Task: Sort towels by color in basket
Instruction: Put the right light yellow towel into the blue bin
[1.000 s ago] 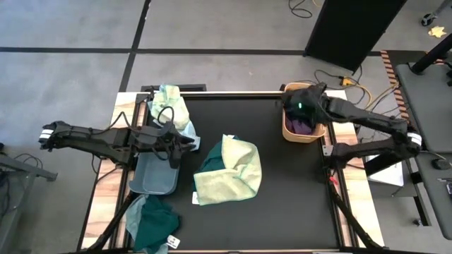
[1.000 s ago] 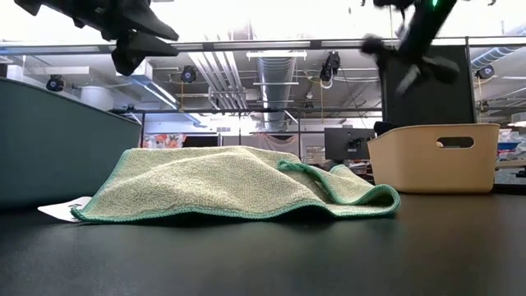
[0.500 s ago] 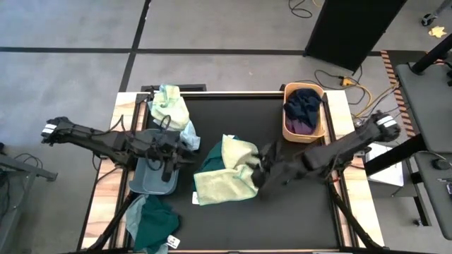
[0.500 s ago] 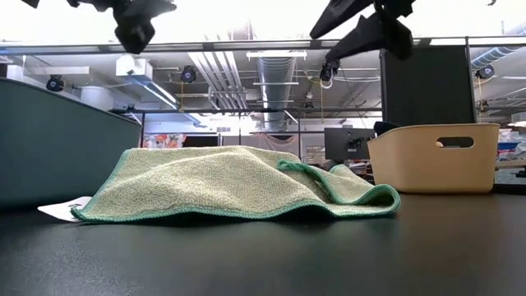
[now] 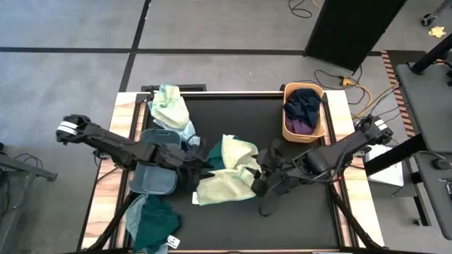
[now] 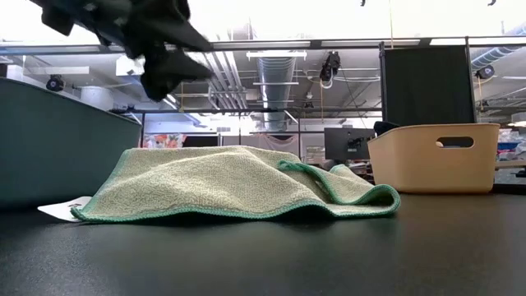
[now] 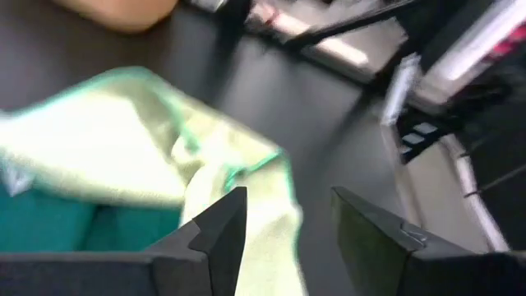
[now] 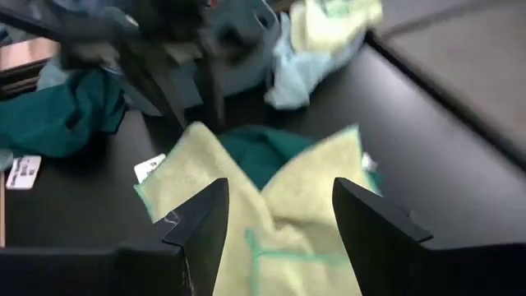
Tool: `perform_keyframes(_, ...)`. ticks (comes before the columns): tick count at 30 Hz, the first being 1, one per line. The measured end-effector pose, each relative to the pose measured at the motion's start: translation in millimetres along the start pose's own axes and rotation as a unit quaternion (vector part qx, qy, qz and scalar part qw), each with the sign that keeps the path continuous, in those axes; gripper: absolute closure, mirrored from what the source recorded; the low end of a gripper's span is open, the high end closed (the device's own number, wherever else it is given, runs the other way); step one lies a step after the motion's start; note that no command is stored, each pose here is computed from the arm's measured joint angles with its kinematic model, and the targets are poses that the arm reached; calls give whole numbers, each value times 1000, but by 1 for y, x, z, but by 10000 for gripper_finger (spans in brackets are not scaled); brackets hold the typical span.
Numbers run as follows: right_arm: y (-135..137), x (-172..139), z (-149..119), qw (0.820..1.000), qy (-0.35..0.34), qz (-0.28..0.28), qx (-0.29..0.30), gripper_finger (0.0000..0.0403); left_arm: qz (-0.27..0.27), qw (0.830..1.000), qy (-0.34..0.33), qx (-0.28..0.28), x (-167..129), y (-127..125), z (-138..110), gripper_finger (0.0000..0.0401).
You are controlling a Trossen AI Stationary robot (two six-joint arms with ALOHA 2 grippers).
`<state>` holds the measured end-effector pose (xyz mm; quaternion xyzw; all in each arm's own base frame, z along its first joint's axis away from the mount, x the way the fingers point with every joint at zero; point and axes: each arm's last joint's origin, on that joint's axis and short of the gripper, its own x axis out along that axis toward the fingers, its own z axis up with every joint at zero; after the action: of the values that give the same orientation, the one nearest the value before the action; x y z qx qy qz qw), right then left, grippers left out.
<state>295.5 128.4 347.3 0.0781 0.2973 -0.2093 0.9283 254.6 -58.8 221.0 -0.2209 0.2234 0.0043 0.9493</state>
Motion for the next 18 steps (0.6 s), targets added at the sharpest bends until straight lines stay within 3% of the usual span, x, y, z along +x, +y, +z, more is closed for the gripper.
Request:
perform_keyframes(7, -7, -32, 13, 995, -10, 51, -82, 190, 90, 993, 69, -23, 45, -8, 16, 224)
perform_keyframes(13, -5, -75, -12, 987, 20, 83, -136, 192, 154, 978, 142, -25, 92, -3, 21, 223)
perform_keyframes(18, 5, -101, -40, 982, 28, 94, -161, 191, 161, 967, 197, 31, 127, 3, 29, 223)
